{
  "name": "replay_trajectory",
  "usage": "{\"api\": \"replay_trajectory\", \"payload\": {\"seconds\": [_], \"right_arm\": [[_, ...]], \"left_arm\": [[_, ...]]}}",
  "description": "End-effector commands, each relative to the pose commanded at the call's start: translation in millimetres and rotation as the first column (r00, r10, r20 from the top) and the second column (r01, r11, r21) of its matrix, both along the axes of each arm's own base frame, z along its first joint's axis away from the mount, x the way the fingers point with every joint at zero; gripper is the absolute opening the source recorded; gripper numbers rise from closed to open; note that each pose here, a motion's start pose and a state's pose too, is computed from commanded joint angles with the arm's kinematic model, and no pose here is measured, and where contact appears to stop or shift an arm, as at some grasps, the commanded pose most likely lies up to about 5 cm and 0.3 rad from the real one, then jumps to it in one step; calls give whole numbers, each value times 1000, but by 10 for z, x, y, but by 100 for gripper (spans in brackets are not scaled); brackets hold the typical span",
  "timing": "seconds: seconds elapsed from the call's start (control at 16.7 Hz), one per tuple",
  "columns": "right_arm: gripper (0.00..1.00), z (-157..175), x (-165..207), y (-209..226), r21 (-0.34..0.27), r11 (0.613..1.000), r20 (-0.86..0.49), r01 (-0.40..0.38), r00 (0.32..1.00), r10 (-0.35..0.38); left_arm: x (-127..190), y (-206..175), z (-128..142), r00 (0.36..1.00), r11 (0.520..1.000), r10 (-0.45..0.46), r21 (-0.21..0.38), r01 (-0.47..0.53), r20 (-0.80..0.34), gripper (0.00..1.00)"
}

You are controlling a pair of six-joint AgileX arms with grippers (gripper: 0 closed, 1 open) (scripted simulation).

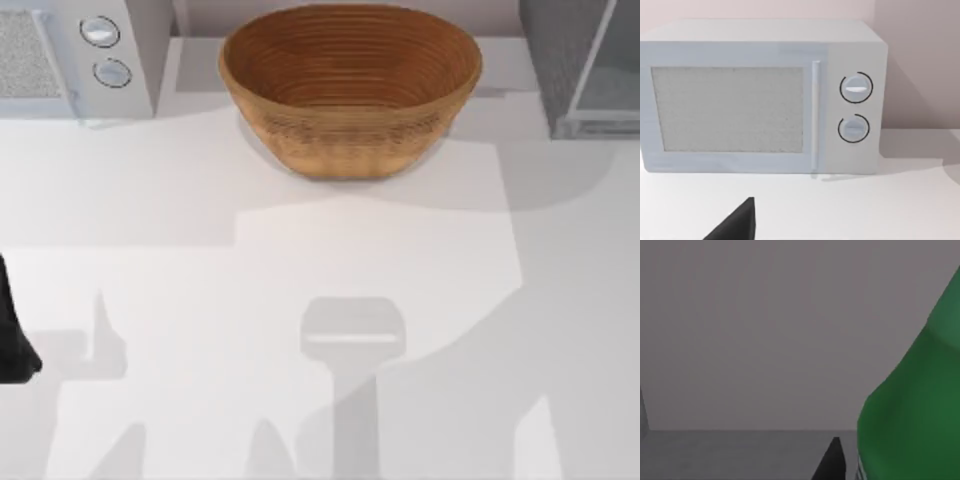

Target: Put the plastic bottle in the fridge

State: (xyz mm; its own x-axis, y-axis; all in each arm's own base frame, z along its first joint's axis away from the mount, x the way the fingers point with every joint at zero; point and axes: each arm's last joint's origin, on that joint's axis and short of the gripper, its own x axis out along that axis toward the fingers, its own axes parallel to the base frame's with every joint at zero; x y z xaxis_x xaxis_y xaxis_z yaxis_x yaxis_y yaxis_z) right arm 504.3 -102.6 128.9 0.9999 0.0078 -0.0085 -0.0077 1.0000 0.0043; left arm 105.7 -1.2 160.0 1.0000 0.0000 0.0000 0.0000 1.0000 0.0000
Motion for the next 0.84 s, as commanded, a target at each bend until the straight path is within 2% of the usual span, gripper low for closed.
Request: {"api": "replay_trajectory", "payload": {"seconds": [0.48,0.84], "right_arm": [[98,0,0,0,0,1000,0,0,1000,0],[100,0,0,0,0,1000,0,0,1000,0]], "left_arm": [[0,0,0,1000,1000,0,0,0,0,100],[0,0,0,1000,1000,0,0,0,0,100]]}}
